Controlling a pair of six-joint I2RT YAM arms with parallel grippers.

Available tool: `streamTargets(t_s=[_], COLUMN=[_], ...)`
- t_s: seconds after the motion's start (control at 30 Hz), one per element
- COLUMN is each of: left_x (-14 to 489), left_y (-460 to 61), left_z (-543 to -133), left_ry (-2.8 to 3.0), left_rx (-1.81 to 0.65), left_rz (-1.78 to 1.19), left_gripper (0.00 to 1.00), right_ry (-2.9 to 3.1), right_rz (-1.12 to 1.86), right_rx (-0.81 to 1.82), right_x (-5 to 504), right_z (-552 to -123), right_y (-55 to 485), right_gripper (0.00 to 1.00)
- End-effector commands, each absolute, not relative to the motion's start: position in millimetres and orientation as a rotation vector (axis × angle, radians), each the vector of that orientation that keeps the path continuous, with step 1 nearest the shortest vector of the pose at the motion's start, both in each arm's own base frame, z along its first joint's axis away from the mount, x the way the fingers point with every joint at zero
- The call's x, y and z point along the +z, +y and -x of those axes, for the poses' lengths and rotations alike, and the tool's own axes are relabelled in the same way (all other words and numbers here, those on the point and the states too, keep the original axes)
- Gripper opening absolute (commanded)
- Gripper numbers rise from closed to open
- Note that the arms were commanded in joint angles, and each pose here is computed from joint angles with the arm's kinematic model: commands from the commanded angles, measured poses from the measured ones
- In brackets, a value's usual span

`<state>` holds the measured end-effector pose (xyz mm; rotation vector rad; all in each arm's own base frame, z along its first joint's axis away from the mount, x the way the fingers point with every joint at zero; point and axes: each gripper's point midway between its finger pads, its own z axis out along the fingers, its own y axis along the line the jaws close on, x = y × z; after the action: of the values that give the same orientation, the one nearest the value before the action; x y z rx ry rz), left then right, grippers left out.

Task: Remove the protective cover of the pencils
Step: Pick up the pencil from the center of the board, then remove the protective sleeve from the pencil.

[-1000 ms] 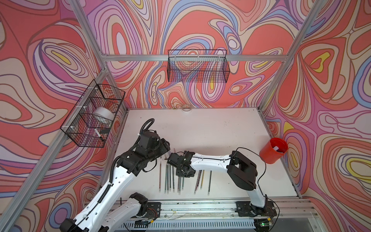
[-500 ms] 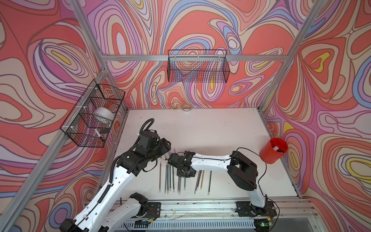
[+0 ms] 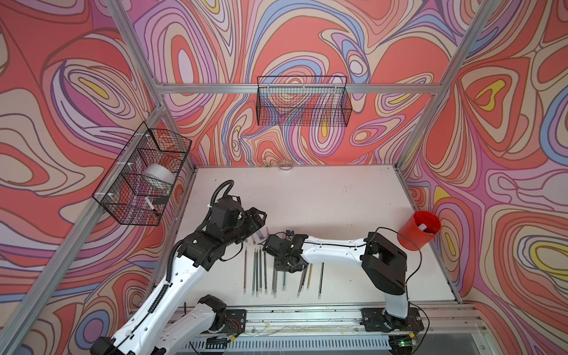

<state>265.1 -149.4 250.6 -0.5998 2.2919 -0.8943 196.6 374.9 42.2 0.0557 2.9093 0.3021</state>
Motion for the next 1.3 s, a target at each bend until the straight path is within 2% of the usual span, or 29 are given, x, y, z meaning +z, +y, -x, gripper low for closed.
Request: streamTargets(t_s=[0.0, 0.43, 0.83, 1.07, 1.27], left_x=[248, 237, 225, 219, 220], left_y=[-161, -182, -211, -222, -221], left_z=[-270, -276, -279, -280, -280], left_ry=[2.297, 2.344, 2.443, 2.492, 2.491], left_rx=[-0.977, -1.066, -1.111, -1.088, -1.074], left_rz=[0.602, 0.541, 0.422, 0.386, 0.384], left_gripper=[0.74, 0.74, 0.65, 0.54, 0.41], right_ry=[2.828, 2.558, 2.469, 2.448, 2.452], right_rz=[-0.041, 0.031, 0.118, 0.178, 0.192], right_rx=[0.418, 0.698, 0.831, 0.914, 0.941], right_x=[68, 154, 191, 200, 199], right_z=[-202, -216, -219, -214, -211], right_y=[381, 382, 396, 405, 407], right_gripper=[0.11, 0.08, 0.08, 0.08, 0.07])
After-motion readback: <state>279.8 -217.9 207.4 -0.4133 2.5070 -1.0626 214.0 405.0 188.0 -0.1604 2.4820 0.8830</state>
